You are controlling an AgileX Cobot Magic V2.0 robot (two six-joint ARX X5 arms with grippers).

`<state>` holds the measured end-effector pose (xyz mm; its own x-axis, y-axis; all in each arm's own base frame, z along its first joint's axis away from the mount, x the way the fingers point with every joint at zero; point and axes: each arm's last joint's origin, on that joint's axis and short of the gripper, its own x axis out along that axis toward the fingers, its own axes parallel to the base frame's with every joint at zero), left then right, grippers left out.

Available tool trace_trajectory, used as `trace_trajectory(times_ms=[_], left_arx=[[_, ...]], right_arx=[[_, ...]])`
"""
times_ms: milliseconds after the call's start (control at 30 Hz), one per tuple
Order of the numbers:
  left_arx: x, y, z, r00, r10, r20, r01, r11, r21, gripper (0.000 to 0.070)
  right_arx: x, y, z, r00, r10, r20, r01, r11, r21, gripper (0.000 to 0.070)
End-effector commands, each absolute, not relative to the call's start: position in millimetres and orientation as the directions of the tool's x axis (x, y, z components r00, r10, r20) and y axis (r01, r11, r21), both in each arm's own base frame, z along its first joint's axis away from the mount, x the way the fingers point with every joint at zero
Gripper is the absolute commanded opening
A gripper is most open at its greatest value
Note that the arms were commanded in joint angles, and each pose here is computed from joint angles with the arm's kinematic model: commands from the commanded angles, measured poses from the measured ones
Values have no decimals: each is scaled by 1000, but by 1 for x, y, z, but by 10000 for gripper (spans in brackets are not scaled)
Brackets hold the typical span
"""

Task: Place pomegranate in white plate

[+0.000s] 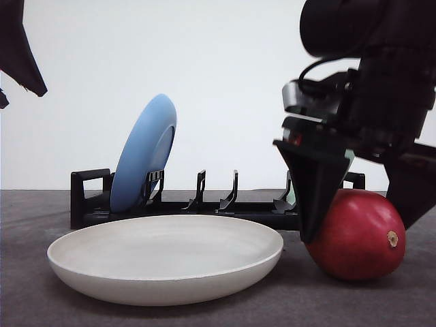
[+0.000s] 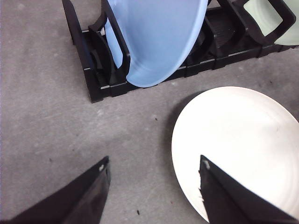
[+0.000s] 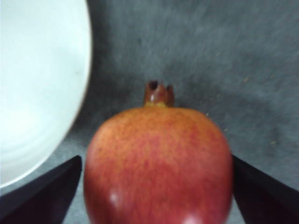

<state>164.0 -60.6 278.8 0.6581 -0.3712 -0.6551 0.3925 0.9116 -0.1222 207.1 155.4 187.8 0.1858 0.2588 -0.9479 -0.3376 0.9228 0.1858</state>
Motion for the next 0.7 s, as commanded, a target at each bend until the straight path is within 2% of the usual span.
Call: trace_trajectory(times_ms=[0, 33, 100, 233, 367, 533, 667], left_arx=[[166, -61, 284, 667, -380, -640, 399, 909, -124, 348], [166, -61, 284, 667, -380, -640, 399, 909, -124, 348], [166, -61, 284, 667, -380, -640, 399, 909, -124, 348], [166, -61, 284, 667, -380, -640, 399, 909, -124, 348], [166, -61, 284, 668, -380, -640, 399, 909, -124, 348], [166, -61, 284, 668, -380, -640, 398, 909, -125, 348], [166, -61, 284, 668, -380, -640, 398, 909, -126, 348]], right_arx=[[210, 160, 189, 175, 277, -945, -334, 920, 208, 499], [210, 160, 189, 167, 284, -944, -335, 917, 216, 463], [209, 160, 190, 162, 288, -944, -336, 915, 221, 443], [211, 158, 202, 139, 266, -954, -362, 910, 201, 444], [214, 162, 222, 131, 260, -957, -441, 880, 178, 444], [217, 177, 245, 121, 335, -935, -544, 810, 219, 444], [218, 198, 251, 122, 384, -915, -602, 761, 239, 444]])
